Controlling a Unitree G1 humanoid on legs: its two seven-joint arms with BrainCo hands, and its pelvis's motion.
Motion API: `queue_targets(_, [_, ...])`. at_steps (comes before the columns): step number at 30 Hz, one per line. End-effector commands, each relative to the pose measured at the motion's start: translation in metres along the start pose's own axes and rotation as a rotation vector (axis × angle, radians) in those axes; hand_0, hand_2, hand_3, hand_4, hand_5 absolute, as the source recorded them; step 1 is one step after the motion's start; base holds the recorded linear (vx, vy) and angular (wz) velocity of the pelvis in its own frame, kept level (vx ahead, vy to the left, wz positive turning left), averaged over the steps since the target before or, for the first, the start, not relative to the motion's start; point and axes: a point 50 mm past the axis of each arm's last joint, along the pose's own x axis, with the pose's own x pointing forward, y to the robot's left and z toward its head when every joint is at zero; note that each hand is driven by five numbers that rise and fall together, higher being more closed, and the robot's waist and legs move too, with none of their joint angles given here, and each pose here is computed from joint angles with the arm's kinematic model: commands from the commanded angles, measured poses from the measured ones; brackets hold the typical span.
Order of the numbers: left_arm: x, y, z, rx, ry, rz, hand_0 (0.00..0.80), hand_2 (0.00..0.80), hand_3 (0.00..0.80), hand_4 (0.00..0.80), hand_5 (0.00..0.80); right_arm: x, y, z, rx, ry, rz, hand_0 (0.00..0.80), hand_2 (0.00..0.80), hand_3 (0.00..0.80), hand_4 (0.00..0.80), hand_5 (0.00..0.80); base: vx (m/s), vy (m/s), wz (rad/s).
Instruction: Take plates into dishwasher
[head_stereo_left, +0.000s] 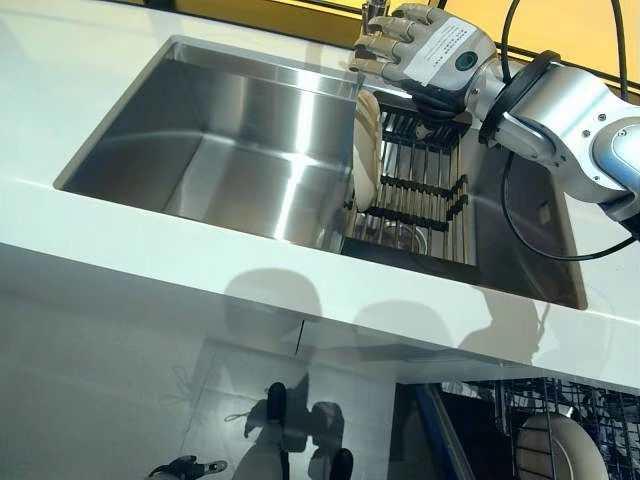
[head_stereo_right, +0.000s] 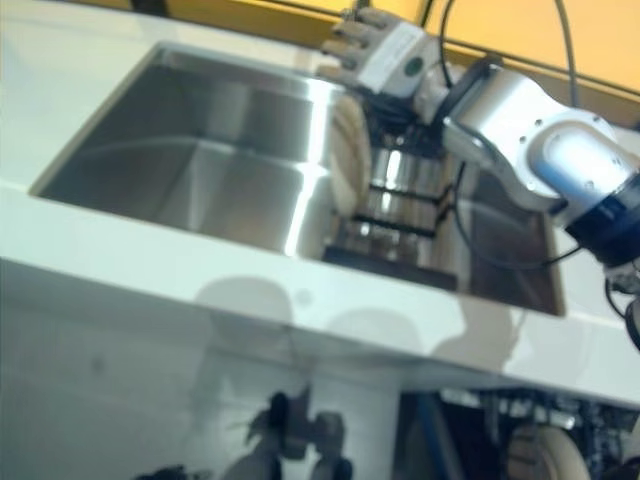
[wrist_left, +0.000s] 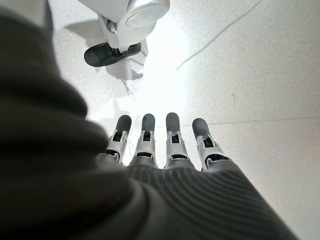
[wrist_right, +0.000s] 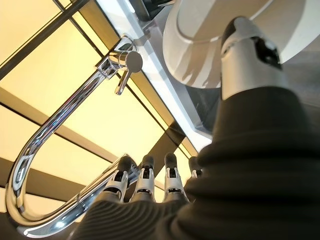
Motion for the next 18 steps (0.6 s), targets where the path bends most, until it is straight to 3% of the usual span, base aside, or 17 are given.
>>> queue_targets(1, [-0.001,0.011,-0.01,-0.01,0.033,0.024,0.0,0.0,0.0,0.0,0.0,0.003,-0.024,-0.013,-0.055,0.059,-0.054,0.0,0.0,0.0,0.0,0.0,0.0,0.0,0.0])
queue_targets(18, [0.0,0.013,-0.002,-0.004,0.013,0.033,0.0,0.0,0.0,0.0,0.0,0.007,-0.016,-0.003,-0.084,0.025,0.013,0.0,0.0,0.0,0.0,0.0,0.003,-0.003,0.02])
